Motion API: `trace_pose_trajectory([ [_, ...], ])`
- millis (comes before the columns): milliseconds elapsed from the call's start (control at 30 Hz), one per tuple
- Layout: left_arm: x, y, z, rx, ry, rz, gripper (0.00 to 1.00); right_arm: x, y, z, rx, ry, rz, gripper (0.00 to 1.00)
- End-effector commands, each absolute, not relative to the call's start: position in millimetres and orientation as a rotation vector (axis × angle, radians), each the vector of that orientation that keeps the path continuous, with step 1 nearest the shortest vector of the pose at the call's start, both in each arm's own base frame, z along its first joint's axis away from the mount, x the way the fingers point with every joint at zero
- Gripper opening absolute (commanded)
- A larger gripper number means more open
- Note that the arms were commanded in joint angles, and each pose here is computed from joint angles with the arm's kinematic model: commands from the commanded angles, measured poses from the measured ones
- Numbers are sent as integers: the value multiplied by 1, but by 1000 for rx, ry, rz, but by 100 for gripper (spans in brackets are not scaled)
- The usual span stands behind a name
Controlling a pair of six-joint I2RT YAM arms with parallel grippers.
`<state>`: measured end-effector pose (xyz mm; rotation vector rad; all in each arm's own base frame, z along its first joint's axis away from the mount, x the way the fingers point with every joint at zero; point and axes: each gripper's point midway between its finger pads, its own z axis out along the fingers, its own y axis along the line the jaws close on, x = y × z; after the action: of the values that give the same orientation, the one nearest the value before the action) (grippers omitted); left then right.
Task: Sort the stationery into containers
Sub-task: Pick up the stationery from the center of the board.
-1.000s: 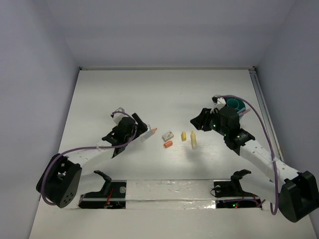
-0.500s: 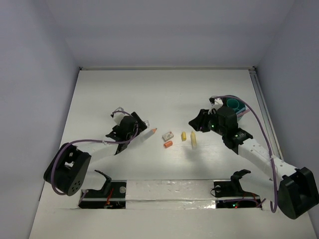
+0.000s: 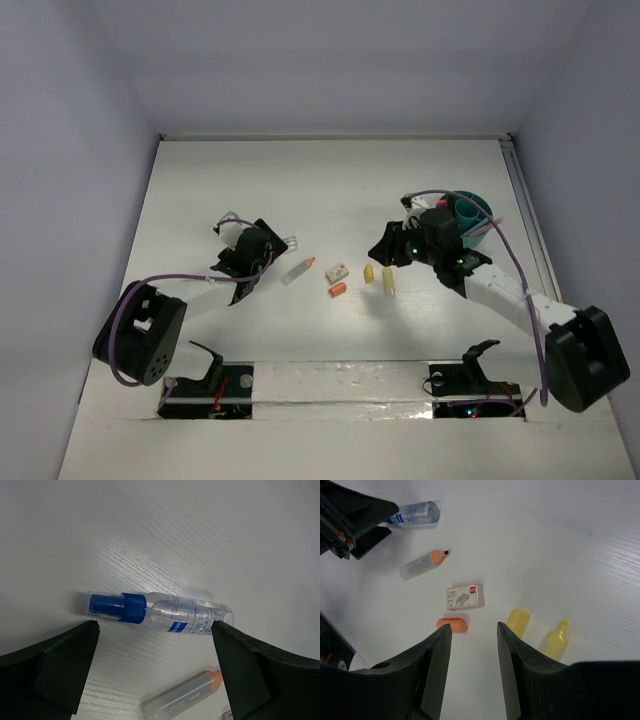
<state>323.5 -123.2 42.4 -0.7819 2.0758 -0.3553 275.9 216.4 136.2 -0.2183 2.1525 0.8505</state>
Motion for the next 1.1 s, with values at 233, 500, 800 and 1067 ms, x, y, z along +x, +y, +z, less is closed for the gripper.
trace_pose_trajectory([
  [233, 319, -123, 74, -777, 1999, -445, 99, 310, 318, 135, -716, 2114, 959, 56],
  [500, 313, -92, 101, -813, 1886, -430, 99, 343, 366, 114, -1082, 2024, 954, 69],
  [800, 294, -68, 151, -814, 1738, -483, 98, 355, 425, 101, -1336, 1988, 779, 82],
  [1067, 267, -48, 212, -786, 1603, -504, 98, 340, 475, 81, -1595, 1911, 672, 84],
])
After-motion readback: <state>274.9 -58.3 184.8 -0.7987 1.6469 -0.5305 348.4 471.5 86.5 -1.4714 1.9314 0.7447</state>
